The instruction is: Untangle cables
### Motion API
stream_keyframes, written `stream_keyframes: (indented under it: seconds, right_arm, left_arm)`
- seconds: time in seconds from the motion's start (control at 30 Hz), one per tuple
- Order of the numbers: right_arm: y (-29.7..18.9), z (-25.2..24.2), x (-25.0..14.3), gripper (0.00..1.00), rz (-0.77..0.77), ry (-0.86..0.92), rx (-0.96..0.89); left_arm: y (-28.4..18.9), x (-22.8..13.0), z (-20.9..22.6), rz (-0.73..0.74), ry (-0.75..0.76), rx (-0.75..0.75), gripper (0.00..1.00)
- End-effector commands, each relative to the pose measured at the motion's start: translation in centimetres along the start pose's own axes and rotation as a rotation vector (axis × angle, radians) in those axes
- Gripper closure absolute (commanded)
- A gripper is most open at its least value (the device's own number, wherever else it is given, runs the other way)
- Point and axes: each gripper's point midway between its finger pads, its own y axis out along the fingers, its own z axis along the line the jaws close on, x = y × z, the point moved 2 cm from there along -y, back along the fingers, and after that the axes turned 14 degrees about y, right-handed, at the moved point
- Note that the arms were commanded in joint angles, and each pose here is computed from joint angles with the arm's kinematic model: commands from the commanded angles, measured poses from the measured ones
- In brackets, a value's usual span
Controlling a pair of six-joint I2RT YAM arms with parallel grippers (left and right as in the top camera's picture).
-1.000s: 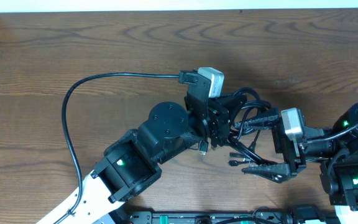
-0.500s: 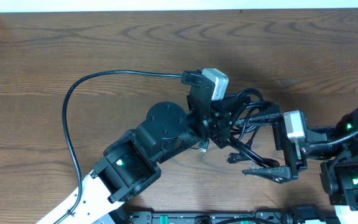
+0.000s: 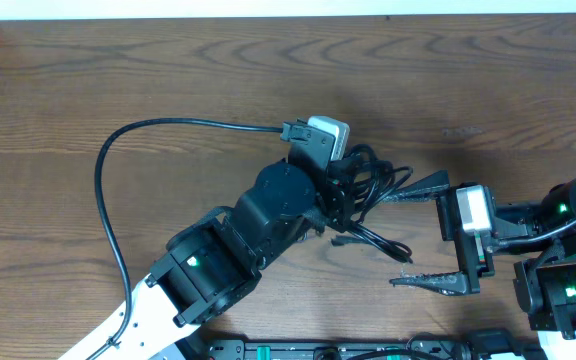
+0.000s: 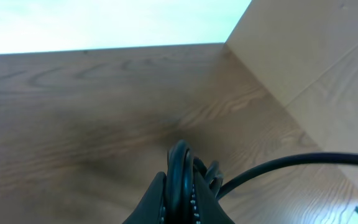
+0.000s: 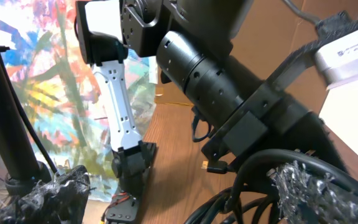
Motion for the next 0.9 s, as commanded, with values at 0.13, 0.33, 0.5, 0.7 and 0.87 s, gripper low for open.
stream_keyframes:
  seconds: [0.13,0.33,0.5,0.7,0.87]
  right_arm:
    - [0.1,0.1,0.6,0.08,-0.007,-0.042,-0.021]
    - [0.1,0.1,0.6,0.07,-0.007,-0.015,-0.021]
    - [0.1,0.1,0.5,0.06,-0.007,0.007,-0.021]
    - [0.0,-0.4,0.6,0.03,-0.015,0.051,-0.048]
    - [-0.6,-4.1,-0.1,0.01,-0.064,0.229,-0.260]
  left_arm:
    - [-0.2,-0.9,0.7,0.053,0.025,0.048,0.92]
    - [-1.4,-3.5,5.3,0.161,0.069,0.332,0.93]
    - [-2.2,-3.6,6.6,0.153,0.050,0.420,0.93]
    - [-3.5,-1.2,6.2,0.040,0.015,0.393,0.93]
    - [-5.5,0.6,5.6,-0.051,-0.017,0.347,0.92]
